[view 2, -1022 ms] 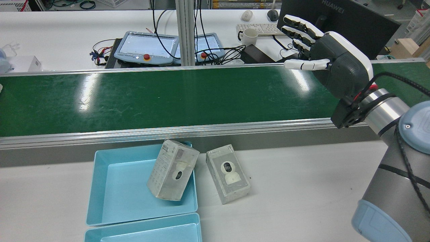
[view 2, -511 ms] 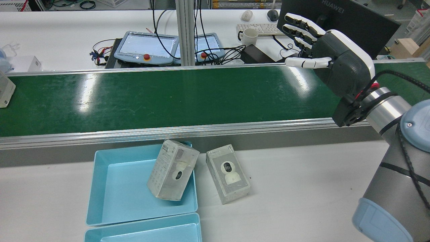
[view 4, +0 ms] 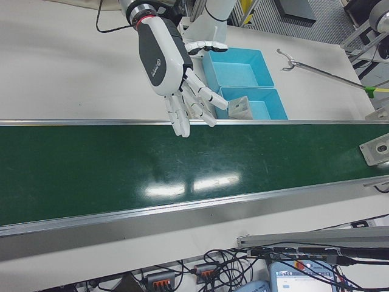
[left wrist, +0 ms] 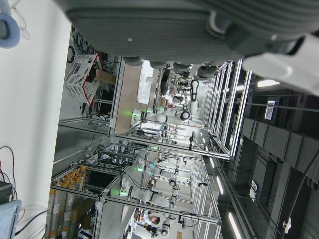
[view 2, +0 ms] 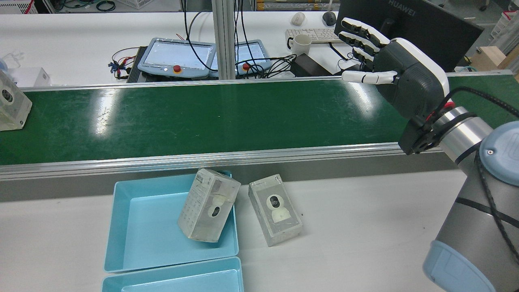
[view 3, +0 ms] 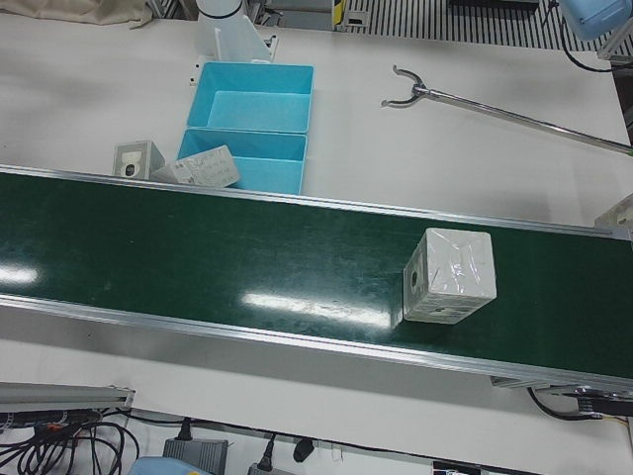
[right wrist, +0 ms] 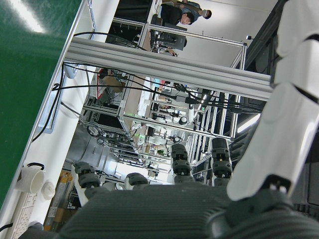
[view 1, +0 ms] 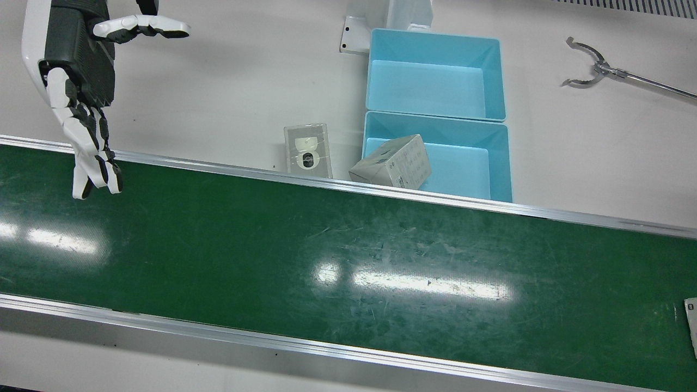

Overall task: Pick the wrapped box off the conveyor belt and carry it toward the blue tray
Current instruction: 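Lower the right hand toward the belt surface, palm facing the oncoming box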

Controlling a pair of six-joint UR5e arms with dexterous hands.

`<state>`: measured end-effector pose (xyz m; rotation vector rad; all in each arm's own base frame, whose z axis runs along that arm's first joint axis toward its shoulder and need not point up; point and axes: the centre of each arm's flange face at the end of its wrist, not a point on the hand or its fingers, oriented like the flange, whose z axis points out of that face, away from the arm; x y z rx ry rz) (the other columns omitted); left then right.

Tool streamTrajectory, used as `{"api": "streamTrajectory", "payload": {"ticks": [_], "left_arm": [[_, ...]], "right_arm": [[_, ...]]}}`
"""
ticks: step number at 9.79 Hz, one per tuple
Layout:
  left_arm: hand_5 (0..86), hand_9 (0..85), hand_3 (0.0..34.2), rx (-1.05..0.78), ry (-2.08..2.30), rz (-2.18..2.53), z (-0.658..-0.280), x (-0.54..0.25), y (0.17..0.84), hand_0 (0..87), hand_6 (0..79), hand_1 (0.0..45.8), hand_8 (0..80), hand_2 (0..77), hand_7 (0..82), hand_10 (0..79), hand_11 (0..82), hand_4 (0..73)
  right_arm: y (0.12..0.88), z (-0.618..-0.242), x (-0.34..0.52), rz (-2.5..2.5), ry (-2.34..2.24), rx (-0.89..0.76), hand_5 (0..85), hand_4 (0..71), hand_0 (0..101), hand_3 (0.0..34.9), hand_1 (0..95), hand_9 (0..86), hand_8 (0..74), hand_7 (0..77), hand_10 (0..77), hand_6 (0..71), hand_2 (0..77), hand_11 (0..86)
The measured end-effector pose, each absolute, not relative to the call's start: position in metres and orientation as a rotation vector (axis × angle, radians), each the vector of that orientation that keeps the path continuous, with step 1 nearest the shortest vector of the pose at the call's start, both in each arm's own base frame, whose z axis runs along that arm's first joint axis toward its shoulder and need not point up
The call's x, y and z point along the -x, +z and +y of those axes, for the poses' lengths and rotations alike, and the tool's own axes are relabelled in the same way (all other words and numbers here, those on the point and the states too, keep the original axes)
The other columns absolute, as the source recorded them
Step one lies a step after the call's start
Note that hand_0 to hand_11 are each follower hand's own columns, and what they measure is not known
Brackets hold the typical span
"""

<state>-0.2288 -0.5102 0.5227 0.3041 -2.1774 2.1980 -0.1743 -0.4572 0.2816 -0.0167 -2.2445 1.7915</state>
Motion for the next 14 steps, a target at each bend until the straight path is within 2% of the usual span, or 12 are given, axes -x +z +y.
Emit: {"api": "streamTrajectory", "payload": {"ticks": [5,14], "left_arm": [[0.5,0.0,0.0,-0.304,2.198,-2.178,-0.510,0.229,0.523,0.0,0.0,0.0,0.5,1.1,0.5,0.0,0.0,0.0],[0.5,0.0,0.0,-0.304,2.198,-2.177,-0.510,0.229,0.523,0.0,0.0,0.0,0.5,1.1,0.5,0.0,0.0,0.0]], "right_arm": [[0.278,-0.458,0.182,-2.252,1.779,0.034,17.5,8.2,40,30.2,9.3,1.6,0.0,10.4,5.5,0.0,16.9,8.7],[0.275,-0.466,0.190,-2.246,1.785,0.030,16.4,7.6,40,30.3,9.3,1.6,0.0,10.4,6.5,0.0,16.9,9.8]]}}
